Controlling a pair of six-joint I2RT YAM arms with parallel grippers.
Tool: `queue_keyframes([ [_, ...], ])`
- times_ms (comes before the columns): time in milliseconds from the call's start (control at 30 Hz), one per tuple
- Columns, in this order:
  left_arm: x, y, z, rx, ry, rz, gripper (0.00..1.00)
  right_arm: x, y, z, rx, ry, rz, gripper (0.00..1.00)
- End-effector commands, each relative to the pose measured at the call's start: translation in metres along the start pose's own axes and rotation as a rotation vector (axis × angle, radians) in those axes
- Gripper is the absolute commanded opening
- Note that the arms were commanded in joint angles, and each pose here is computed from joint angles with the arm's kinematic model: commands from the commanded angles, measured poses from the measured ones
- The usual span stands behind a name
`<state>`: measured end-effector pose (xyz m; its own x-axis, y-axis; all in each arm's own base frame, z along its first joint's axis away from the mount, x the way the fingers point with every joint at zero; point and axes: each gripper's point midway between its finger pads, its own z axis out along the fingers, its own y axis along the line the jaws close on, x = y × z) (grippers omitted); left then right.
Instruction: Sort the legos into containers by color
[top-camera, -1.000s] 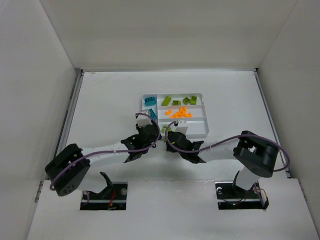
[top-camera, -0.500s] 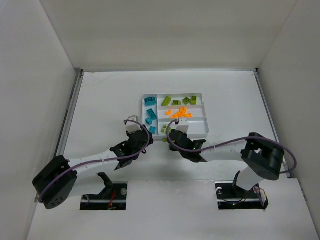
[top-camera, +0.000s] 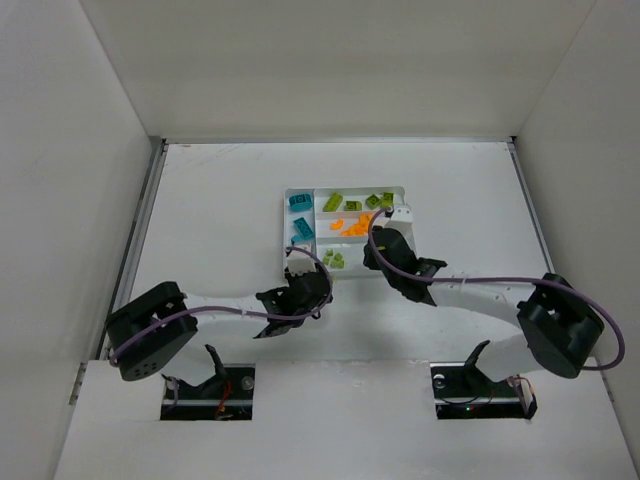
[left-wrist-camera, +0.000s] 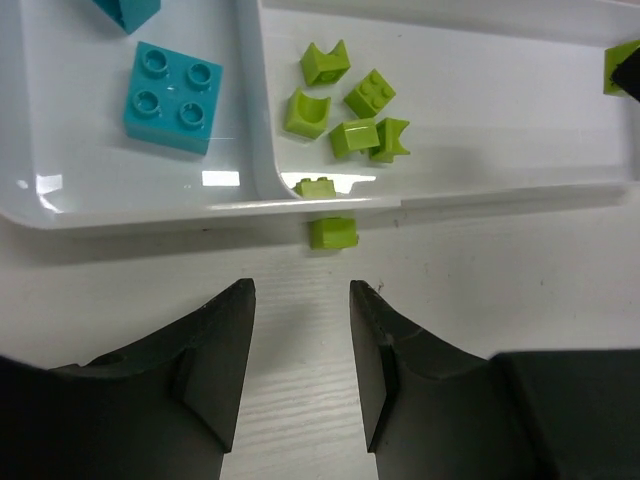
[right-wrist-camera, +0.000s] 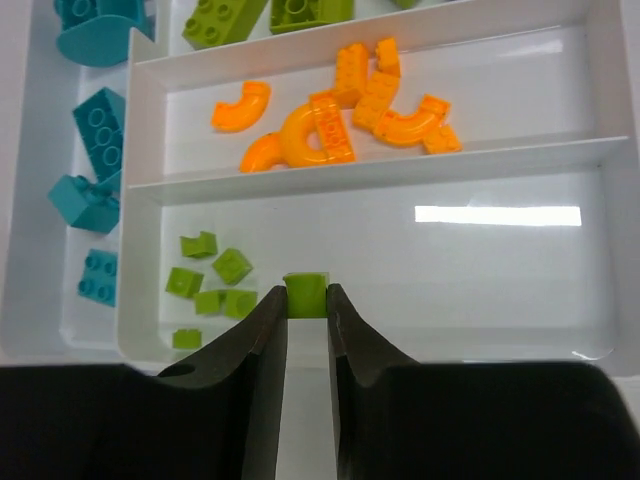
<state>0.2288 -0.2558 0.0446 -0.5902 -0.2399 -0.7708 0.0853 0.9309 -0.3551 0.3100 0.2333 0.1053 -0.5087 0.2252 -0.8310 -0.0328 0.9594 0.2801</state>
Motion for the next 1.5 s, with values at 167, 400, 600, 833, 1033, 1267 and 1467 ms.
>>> queue_keyframes([
  [167,-0.007,-0.035,0.022,0.021,-0.039,-0.039,0.39,-0.023,0.007,0.013,-0.071,-0.038,0.027,0.48],
  [400,0.003,-0.034,0.032,-0.012,-0.021,-0.005,0.34,-0.016,-0.004,-0.001,-0.085,-0.045,0.045,0.49],
  [600,0.008,-0.031,0.038,-0.047,-0.031,0.043,0.22,0.0,-0.011,-0.013,-0.097,-0.03,0.073,0.49],
  [833,0.005,-0.05,0.027,-0.02,-0.062,0.113,0.13,0.015,-0.021,-0.029,-0.112,-0.025,0.087,0.49],
  [1033,-0.041,-0.089,-0.006,0.079,-0.134,0.092,0.14,0.013,-0.037,-0.033,-0.094,-0.056,0.118,0.49],
  [1267,-0.076,-0.089,0.022,0.057,-0.16,0.079,0.17,0.019,-0.046,-0.033,-0.083,-0.058,0.136,0.49],
  [1467,-0.07,-0.083,0.046,0.051,-0.097,0.07,0.41,0.012,-0.051,-0.036,-0.073,-0.102,0.153,0.49],
])
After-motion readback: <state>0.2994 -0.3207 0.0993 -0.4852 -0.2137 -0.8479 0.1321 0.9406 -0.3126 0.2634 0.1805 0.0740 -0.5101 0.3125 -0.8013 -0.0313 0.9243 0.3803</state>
